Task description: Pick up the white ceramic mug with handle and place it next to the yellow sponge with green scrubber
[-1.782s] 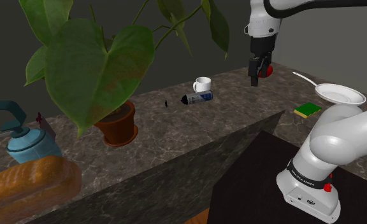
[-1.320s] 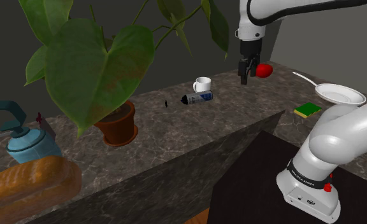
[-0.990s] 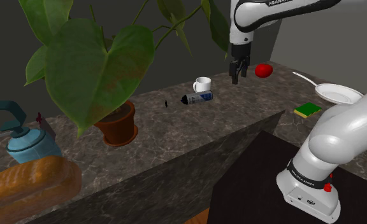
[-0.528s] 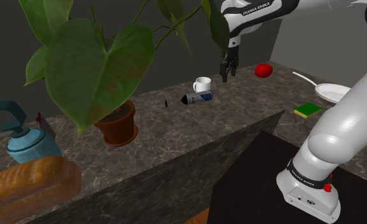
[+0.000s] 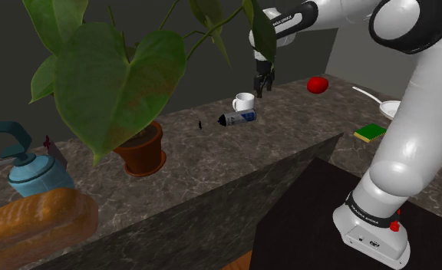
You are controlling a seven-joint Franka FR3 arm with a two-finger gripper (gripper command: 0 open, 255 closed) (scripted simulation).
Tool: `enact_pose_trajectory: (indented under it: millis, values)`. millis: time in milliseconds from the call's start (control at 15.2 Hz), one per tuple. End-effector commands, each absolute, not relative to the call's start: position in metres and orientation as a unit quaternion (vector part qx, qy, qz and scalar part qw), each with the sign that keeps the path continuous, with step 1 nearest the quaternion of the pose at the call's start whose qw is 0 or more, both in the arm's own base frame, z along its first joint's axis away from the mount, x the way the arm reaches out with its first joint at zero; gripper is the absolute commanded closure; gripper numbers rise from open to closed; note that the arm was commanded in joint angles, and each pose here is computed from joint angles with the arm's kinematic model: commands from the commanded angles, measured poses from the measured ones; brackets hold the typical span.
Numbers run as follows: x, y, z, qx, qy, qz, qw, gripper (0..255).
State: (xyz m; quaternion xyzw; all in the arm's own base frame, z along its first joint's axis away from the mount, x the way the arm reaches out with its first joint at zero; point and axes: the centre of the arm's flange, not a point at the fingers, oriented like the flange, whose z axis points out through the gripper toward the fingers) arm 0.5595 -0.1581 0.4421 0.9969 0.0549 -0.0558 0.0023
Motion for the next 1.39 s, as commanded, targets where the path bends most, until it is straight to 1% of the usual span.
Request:
enact_pose_trajectory:
  millis: [0, 660, 1188, 1320]
  values:
    - [0.582, -0.169, 0.432, 0.997, 0.057, -0.053, 0.002, 0]
    - [0.691, -0.224, 0.387, 0.997, 0.066, -0.041, -0.002, 0]
    - [0.690, -0.225, 0.346, 0.997, 0.067, -0.041, -0.003, 0]
    - [0.690, -0.225, 0.346, 0.997, 0.067, -0.041, -0.003, 0]
